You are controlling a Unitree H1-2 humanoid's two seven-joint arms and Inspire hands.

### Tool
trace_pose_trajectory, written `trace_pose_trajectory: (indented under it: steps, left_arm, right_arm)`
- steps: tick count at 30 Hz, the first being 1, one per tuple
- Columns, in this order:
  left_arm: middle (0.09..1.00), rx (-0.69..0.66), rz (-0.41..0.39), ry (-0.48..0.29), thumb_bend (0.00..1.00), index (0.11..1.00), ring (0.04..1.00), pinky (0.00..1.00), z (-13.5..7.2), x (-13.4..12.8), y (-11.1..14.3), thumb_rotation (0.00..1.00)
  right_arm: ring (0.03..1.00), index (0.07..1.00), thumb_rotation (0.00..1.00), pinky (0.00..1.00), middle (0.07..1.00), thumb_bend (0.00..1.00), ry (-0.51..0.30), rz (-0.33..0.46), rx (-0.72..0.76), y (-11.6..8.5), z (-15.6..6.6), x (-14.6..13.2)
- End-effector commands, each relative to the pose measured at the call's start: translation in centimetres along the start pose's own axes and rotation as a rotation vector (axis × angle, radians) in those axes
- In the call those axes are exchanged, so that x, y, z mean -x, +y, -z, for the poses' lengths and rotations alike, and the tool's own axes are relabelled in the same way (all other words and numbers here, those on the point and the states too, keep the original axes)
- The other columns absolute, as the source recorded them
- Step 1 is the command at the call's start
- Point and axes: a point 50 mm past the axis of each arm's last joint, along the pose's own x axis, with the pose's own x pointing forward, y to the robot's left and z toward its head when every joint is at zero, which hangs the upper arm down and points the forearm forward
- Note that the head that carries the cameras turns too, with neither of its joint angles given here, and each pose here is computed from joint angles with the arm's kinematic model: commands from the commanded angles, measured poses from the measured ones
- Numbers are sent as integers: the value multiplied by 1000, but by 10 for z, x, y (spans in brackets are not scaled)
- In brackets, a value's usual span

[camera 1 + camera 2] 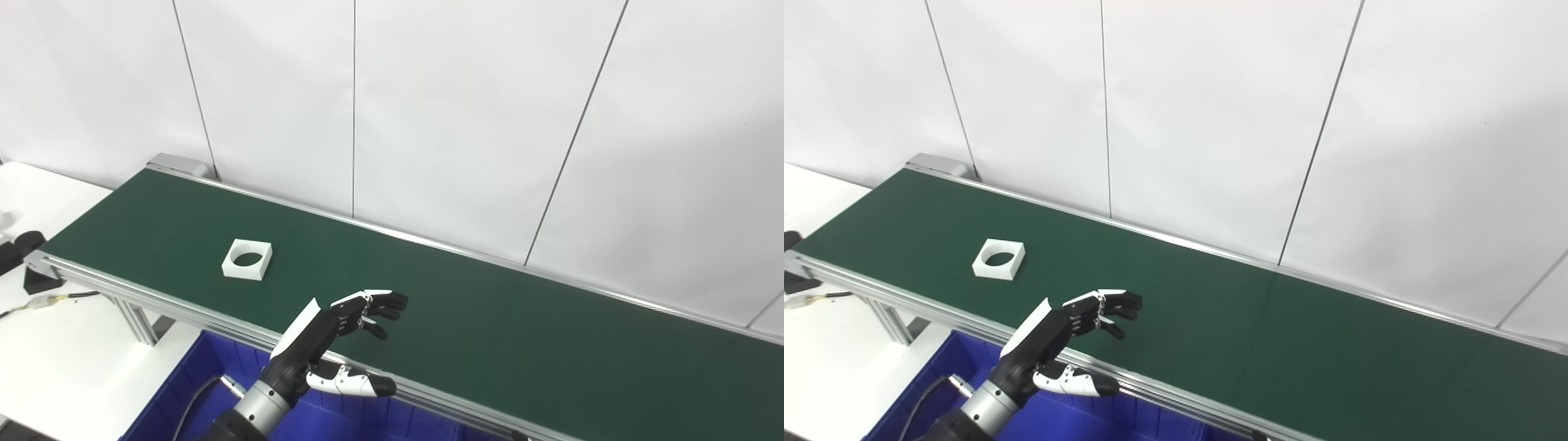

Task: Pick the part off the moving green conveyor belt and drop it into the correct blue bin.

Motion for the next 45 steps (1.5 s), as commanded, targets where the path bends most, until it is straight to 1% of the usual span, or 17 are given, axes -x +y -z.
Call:
trace_pose_trajectory:
  steps: [1, 4, 6, 7, 9, 10, 12, 15, 18, 19, 21, 24, 28, 35, 38, 40, 45]
  left_arm:
    - [816, -55, -29, -22, 878, 799, 765, 636, -5, -8, 9, 514]
    - [829, -105, -29, -5, 811, 817, 779, 666, -2, -13, 15, 437]
    - [835, -127, -29, 1, 796, 822, 790, 677, -1, -18, 20, 406]
    - [842, -136, -30, 0, 753, 825, 799, 691, 0, -21, 23, 323]
    - [843, -180, -37, 7, 730, 825, 800, 691, 0, -28, 31, 278]
    - [834, -206, -41, 16, 736, 819, 791, 679, 1, -31, 35, 281]
    - [835, -248, -44, 34, 762, 815, 805, 702, 0, -36, 41, 301]
    - [821, -304, -41, 33, 777, 805, 791, 693, 0, -44, 48, 306]
    - [798, -386, -11, 38, 776, 793, 765, 662, 0, -54, 55, 291]
    - [796, -401, -4, 44, 778, 792, 762, 660, -1, -56, 56, 259]
    - [801, -421, 12, 63, 779, 795, 771, 670, -3, -61, 58, 225]
    - [825, -454, 35, 77, 797, 808, 795, 689, -5, -69, 63, 258]
    - [841, -480, 58, 101, 790, 820, 811, 694, -6, -79, 70, 256]
    - [874, -544, 58, 151, 794, 833, 866, 748, -3, -101, 89, 278]
    - [878, -569, 53, 163, 811, 832, 869, 751, -3, -108, 94, 248]
    - [879, -593, 60, 171, 824, 837, 873, 763, -4, -114, 98, 261]
    - [887, -646, 99, 198, 831, 845, 885, 796, -6, -126, 107, 253]
  right_arm:
    - [789, 907, 408, 704, 851, 594, -87, 14, -10, 0, -11, -7]
    - [783, 908, 405, 698, 846, 592, -88, 15, -7, 1, -11, -8]
    - [783, 908, 404, 698, 845, 595, -88, 17, -12, 2, -11, -9]
    - [782, 908, 397, 696, 846, 596, -88, 18, -13, 2, -11, -9]
    - [780, 906, 395, 693, 843, 600, -88, 19, -14, 3, -11, -10]
    - [781, 907, 401, 696, 842, 601, -88, 18, -14, 4, -11, -11]
    - [782, 907, 404, 699, 840, 600, -88, 19, -16, 4, -11, -11]
    - [784, 907, 404, 700, 842, 601, -88, 21, -17, 5, -11, -11]
    - [782, 907, 403, 694, 844, 600, -86, 21, -17, 6, -11, -12]
    - [781, 907, 402, 693, 843, 599, -86, 21, -16, 6, -11, -12]
    - [783, 907, 401, 696, 843, 601, -86, 21, -19, 7, -11, -13]
    - [786, 906, 392, 699, 845, 594, -88, 18, -20, 8, -11, -14]
    - [785, 905, 386, 701, 844, 596, -87, 21, -25, 8, -11, -15]
    - [785, 904, 386, 701, 845, 599, -83, 20, -25, 9, -10, -17]
    - [788, 906, 392, 705, 847, 599, -82, 20, -25, 10, -10, -18]
    - [786, 905, 399, 705, 846, 601, -80, 20, -26, 11, -9, -19]
    - [786, 908, 396, 708, 846, 606, -77, 23, -31, 12, -9, -20]
